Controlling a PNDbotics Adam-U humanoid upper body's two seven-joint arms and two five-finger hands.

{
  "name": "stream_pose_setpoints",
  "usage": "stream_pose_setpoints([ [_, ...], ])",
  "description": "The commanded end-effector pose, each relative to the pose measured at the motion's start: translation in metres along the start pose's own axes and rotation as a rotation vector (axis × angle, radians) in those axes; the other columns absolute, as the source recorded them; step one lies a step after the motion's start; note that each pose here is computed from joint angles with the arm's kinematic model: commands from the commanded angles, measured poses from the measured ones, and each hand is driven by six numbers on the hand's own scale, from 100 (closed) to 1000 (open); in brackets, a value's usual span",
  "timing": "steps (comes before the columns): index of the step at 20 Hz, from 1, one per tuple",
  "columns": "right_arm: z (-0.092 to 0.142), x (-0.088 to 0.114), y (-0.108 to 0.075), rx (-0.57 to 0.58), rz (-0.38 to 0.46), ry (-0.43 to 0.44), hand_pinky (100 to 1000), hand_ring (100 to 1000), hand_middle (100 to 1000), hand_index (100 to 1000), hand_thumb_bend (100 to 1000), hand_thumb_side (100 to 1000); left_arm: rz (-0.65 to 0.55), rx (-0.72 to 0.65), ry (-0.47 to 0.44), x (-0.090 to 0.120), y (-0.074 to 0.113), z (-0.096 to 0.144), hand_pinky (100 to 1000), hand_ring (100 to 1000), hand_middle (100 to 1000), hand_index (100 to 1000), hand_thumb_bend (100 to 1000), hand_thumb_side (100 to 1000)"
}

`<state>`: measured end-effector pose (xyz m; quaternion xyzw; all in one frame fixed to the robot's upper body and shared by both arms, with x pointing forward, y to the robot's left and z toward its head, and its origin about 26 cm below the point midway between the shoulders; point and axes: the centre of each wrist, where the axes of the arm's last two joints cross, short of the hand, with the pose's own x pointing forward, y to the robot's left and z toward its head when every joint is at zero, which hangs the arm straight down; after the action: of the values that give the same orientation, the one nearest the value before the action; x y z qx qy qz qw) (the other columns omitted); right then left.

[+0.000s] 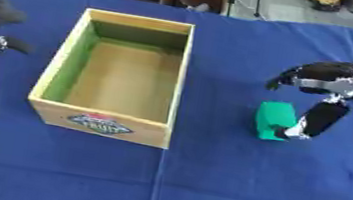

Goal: Pick up objects on the table and place them in the box.

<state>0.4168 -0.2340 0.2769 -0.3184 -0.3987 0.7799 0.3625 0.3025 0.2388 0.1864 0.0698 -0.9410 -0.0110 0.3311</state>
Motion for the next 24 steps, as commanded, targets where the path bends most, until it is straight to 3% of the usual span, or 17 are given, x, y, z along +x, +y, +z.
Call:
stream_pose_setpoints([
  [1, 0.008, -0.007, -0.005, -0.012, 0.018, 0.03, 902, 957, 849, 949, 421, 456, 0.002, -0.006, -0.027, 0.006, 0.001, -0.004, 490, 736, 882, 732, 100, 969],
  [14, 0.014, 0.001, -0.014, -0.056, 0.026, 0.059, 843, 875, 607, 754, 361, 440, 0.004, -0.008, -0.023, 0.005, 0.001, -0.003, 490, 737, 883, 731, 100, 973],
  [20, 0.018, 0.003, -0.015, -0.079, 0.01, 0.067, 826, 835, 542, 679, 271, 414, 0.003, -0.006, -0.02, 0.005, 0.001, -0.003, 490, 738, 884, 730, 100, 974],
  [24, 0.02, 0.003, -0.015, -0.096, -0.014, 0.064, 804, 791, 483, 602, 157, 394, 0.002, -0.006, -0.021, 0.005, 0.001, -0.003, 490, 738, 884, 730, 100, 974],
])
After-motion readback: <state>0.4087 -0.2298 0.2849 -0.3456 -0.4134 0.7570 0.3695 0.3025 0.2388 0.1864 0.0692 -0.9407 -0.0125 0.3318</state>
